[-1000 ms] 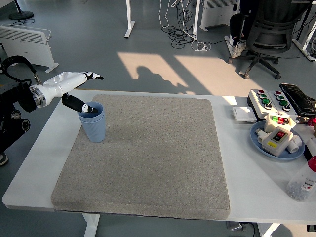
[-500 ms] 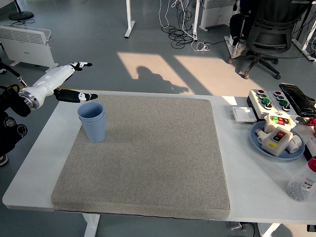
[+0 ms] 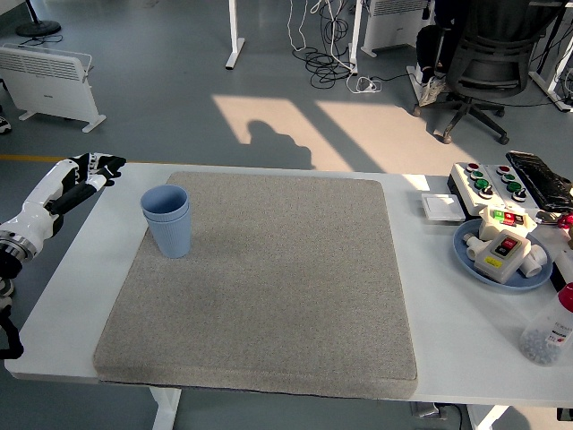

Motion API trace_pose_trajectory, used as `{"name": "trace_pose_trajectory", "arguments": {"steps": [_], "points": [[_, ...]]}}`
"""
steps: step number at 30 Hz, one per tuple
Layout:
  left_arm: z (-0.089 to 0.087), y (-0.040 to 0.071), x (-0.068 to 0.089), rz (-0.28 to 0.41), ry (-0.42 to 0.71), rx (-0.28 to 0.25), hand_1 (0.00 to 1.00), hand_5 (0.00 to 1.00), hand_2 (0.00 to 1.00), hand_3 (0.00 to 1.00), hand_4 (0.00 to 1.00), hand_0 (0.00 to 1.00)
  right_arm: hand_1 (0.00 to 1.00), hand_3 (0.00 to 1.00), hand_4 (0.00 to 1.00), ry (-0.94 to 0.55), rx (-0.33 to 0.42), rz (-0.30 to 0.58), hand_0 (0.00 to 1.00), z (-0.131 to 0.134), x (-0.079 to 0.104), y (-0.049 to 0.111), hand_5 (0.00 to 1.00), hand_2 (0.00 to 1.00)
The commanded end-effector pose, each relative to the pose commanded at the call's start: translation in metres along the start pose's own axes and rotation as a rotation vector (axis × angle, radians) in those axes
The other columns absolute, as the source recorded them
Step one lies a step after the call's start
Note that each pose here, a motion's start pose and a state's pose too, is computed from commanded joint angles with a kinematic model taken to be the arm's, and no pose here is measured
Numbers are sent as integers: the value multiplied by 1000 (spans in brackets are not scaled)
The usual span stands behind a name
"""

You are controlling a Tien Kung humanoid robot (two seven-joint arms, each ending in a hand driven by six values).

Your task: Push cup pick cup insert cup

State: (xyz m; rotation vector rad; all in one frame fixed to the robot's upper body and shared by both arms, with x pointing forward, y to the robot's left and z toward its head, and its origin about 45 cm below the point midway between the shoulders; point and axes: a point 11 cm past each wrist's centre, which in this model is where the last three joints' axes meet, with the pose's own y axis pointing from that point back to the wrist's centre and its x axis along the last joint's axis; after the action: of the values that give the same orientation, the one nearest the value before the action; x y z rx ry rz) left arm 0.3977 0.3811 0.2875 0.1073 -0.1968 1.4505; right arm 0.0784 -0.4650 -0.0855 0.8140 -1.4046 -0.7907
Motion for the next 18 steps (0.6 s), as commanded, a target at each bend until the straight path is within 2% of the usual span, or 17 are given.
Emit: {"name": "trace_pose_trajectory", "arguments": {"steps": [1,4,6,10,14,18], "points": [[-2,7,2,22,61,-12,737,998,764,706,637,710,636,584,123,1,0,0,707,0,0,0,407,647],[-19,31,15,115,210,-3,737,998,764,706,637,710,636,584,123,-2,2,-1,707,-1,-1,0,407,647],[-25,36,17,129,222,7,737,998,764,706,637,710,636,584,123,-2,2,-2,707,-1,-1,0,407,647],[-58,70,15,227,313,41,749,998,772,708,639,726,635,585,123,-14,3,-2,707,-1,-1,0,407,647],[-78,80,11,263,364,78,751,998,772,705,638,732,635,585,124,-20,6,-3,708,-3,-2,1,407,647],[-81,77,-1,212,377,90,751,998,772,705,638,732,635,585,124,-14,10,-6,708,-5,-3,1,407,647]]}}
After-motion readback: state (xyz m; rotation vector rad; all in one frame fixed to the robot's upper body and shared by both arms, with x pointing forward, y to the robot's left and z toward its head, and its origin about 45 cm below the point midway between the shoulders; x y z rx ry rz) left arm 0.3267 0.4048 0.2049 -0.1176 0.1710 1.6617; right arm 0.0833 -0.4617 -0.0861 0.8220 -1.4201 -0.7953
